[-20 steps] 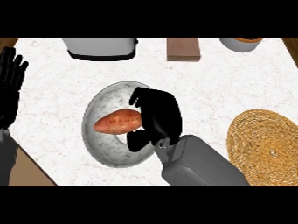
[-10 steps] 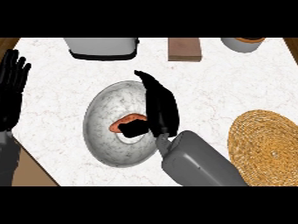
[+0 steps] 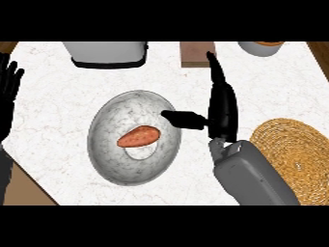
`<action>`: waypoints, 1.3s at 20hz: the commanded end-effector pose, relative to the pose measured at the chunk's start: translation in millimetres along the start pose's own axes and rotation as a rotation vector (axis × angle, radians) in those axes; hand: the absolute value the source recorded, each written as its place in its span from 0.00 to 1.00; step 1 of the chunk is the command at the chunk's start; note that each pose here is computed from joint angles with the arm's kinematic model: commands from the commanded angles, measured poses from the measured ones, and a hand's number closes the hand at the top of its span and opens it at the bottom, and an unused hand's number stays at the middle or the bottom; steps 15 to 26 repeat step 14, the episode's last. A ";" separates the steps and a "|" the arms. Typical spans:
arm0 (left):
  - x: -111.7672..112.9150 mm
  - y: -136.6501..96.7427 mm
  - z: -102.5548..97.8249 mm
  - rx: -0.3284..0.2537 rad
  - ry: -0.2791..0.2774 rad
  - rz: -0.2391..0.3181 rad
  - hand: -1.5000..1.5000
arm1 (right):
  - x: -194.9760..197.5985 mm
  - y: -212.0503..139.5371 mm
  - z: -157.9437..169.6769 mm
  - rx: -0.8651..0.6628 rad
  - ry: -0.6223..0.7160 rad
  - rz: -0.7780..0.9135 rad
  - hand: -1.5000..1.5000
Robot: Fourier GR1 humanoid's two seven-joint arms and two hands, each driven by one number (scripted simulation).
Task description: Pick the sweet potato from the placemat and place it in the bowl
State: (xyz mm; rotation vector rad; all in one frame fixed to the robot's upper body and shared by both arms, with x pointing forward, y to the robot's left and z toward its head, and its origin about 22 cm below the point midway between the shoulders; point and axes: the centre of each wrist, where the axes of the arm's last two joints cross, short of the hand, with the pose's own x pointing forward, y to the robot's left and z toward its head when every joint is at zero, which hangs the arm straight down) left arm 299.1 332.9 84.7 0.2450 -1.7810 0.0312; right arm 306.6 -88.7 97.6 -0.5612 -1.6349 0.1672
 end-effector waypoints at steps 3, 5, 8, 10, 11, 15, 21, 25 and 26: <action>-2.4 -12.1 6.0 -0.001 -0.019 -0.007 0.50 | -36.8 -74.6 -8.0 -0.086 0.021 -0.089 0.00; 8.6 5.0 -2.9 0.012 0.014 0.007 0.50 | -46.7 -103.6 4.3 -0.086 -0.006 -0.114 0.00; -5.5 -4.9 -4.7 -0.004 0.016 0.013 0.50 | -64.2 -135.2 7.8 -0.094 -0.017 -0.134 0.00; 4.2 12.2 -11.1 0.020 0.001 0.010 0.50 | -87.5 -162.8 8.1 -0.099 0.001 -0.147 0.00; -1.3 4.1 6.4 0.009 -0.006 0.008 0.50 | -96.4 -169.9 25.1 -0.111 -0.017 -0.155 0.00; 1.0 -0.1 1.9 0.008 -0.013 0.003 0.50 | -127.4 -203.8 19.1 -0.081 -0.011 -0.173 0.00; 1.0 -0.1 1.9 0.008 -0.013 0.003 0.50 | -127.4 -203.8 19.1 -0.081 -0.011 -0.173 0.00; 1.0 -0.1 1.9 0.008 -0.013 0.003 0.50 | -127.4 -203.8 19.1 -0.081 -0.011 -0.173 0.00; 1.0 -0.1 1.9 0.008 -0.013 0.003 0.50 | -127.4 -203.8 19.1 -0.081 -0.011 -0.173 0.00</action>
